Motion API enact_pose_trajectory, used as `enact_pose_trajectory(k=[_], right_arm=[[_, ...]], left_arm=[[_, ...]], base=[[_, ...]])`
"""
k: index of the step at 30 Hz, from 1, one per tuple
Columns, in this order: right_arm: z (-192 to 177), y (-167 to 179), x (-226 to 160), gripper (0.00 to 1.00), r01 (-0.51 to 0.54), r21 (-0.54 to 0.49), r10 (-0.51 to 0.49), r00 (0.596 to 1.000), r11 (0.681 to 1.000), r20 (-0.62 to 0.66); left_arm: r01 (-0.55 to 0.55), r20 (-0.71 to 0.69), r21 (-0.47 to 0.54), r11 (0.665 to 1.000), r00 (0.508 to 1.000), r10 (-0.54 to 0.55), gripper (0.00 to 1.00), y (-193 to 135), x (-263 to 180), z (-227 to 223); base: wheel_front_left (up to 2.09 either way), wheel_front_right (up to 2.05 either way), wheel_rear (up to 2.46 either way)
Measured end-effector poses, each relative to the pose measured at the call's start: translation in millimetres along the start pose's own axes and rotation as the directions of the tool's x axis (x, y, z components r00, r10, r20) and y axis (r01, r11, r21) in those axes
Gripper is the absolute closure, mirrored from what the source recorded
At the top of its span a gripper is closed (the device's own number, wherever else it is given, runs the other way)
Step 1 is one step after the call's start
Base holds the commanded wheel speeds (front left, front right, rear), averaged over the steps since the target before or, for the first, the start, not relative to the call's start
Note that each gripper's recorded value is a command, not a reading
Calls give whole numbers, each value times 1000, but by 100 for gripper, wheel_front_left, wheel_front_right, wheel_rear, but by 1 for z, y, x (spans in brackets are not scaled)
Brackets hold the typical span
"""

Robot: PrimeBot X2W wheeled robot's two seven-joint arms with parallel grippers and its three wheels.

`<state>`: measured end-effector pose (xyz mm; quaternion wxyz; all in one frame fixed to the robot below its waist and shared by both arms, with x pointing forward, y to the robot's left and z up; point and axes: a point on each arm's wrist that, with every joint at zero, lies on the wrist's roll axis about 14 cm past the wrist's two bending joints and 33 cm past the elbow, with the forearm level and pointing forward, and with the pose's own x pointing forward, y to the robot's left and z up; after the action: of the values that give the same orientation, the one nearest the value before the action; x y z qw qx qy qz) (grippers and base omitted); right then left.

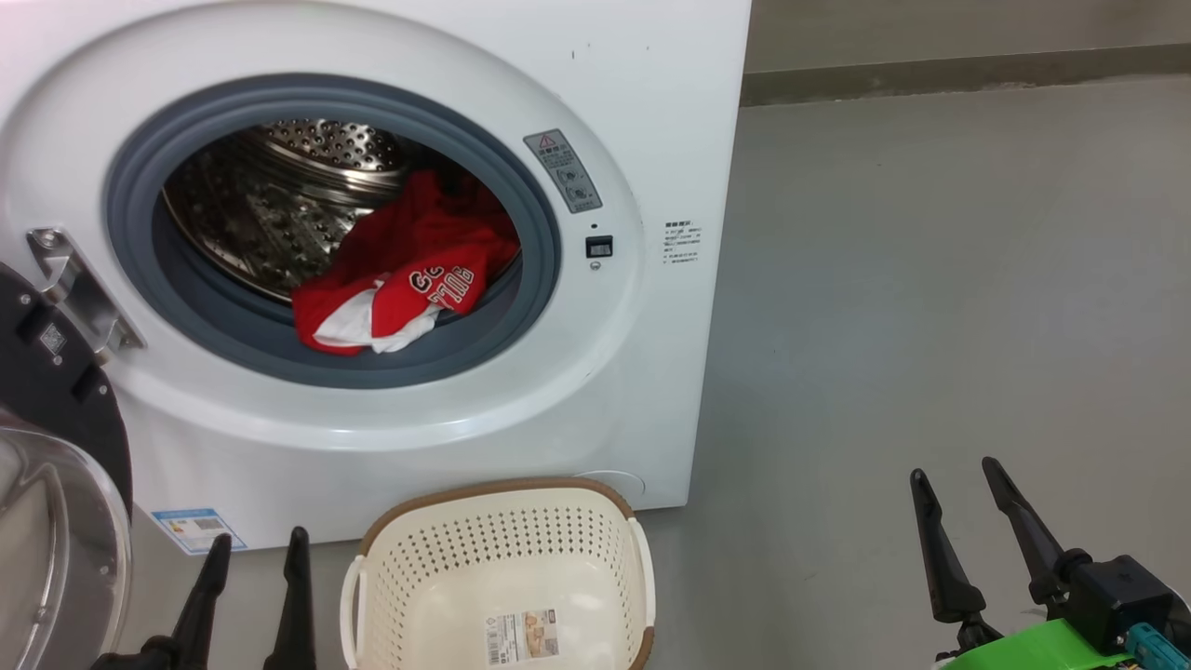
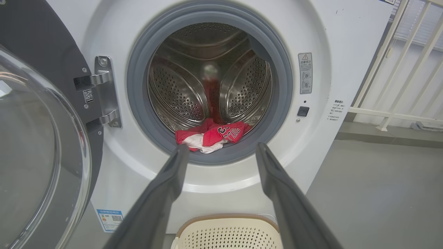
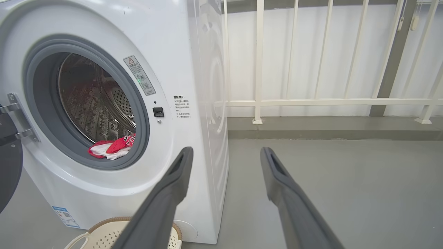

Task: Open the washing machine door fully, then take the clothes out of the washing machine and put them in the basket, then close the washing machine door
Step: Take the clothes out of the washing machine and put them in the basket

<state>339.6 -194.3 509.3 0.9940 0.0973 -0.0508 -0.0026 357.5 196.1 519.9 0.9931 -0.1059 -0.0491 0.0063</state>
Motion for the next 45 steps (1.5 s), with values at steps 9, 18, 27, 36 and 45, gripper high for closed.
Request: enact_pose_trajectory(k=[9,18,27,36,45], right_arm=[[-7,4,4,0,-13,2,13,1000,1000,-21],[-22,12,18,0,-40,-1,40,997,999,-64],[-43,26,52,0,-89,-12,87,991,996,-104],[-69,29,72,0,-100,0,99,983,995,-156],[-94,26,89,0,-94,10,94,975,996,-200]], left_arm=[[-36,-5,4,999,999,36,0,7,3,-2],[-50,18,-9,999,999,50,0,7,30,2],[-56,27,-38,998,998,57,0,6,80,-6],[-52,-6,-51,997,999,52,0,6,121,-29],[-42,-25,-71,997,999,41,0,-1,169,-49]], base=[[0,0,0],[0,0,0],[0,0,0],[0,0,0],[0,0,0]])
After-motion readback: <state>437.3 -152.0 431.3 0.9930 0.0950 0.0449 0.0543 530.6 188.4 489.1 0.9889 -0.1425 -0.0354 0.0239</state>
